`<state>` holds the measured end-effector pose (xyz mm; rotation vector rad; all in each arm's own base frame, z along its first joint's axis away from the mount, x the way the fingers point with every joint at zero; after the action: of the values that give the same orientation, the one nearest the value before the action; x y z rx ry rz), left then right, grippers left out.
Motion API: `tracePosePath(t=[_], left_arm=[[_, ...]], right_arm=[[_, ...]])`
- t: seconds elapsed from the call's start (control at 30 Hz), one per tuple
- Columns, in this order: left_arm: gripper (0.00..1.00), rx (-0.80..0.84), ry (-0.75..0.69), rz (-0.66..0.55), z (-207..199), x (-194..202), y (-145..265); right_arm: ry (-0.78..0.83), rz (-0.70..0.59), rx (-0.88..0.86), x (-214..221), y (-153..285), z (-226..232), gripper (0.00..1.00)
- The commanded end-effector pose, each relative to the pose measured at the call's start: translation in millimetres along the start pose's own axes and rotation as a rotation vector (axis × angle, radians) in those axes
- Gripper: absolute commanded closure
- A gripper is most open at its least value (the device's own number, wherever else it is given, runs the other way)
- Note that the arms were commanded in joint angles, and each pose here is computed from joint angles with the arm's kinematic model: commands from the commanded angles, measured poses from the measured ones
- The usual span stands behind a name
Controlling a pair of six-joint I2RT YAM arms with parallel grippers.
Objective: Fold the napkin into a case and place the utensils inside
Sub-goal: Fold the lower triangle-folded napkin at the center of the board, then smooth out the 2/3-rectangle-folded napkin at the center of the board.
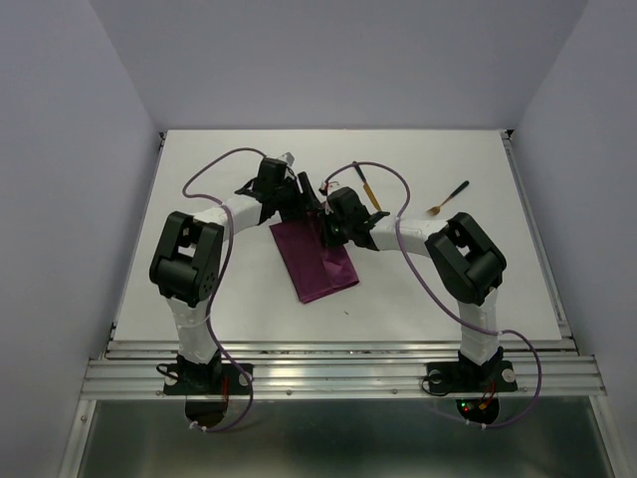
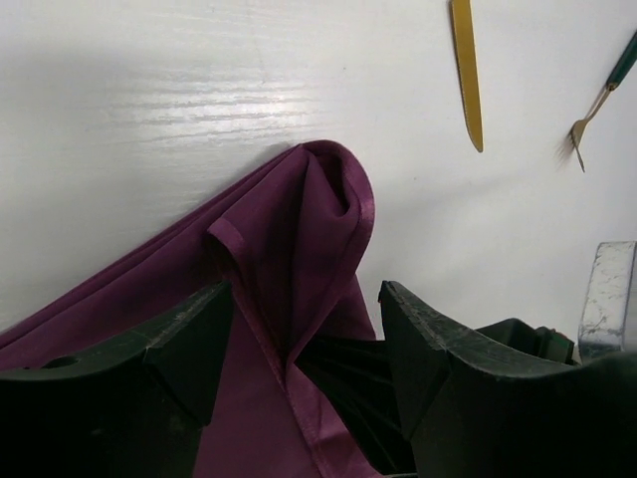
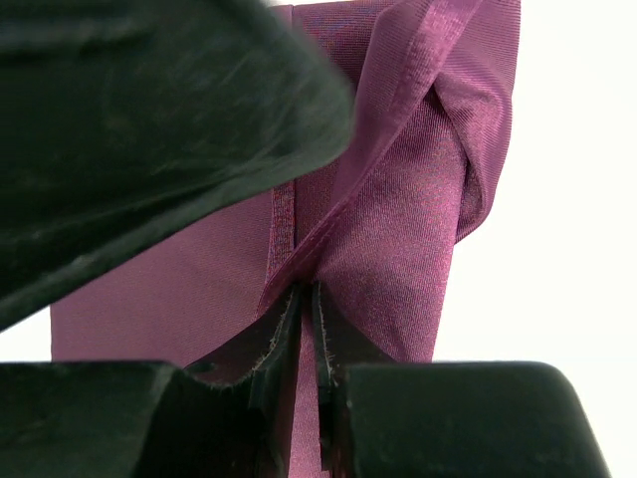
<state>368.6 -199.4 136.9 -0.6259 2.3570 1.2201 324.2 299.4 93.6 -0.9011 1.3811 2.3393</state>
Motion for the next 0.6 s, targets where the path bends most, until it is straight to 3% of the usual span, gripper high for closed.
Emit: tracePosePath(t=[0.0, 0.3, 0.57], left_arm=[[0.29, 0.07, -0.022, -0.034, -18.0, -19.4, -1.8], [0.34, 0.005, -0.026, 0.002, -14.7, -18.5, -18.8], [0.56, -0.044, -0.019, 0.037, -5.2, -9.6, -23.8]], right_arm=[[0.018, 0.02, -0.007, 6.7, -1.4, -2.9, 0.84], [0.018, 0.014, -0.015, 3.7, 0.5, -0.9, 0.84], [0.019, 0.0, -0.014, 1.7, 7.8, -0.3, 0.84]])
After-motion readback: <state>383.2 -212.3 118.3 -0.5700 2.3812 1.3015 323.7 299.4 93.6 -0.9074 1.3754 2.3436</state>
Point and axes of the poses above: each gripper's point midway between its finger pads, its own y axis back along the fingers, its own z axis along the line the jaws close on, x = y × z, the point moved 9 cm from there along y, back along the fingers, and after that the axes turned 7 degrees about -y, right-handed, at the moved point
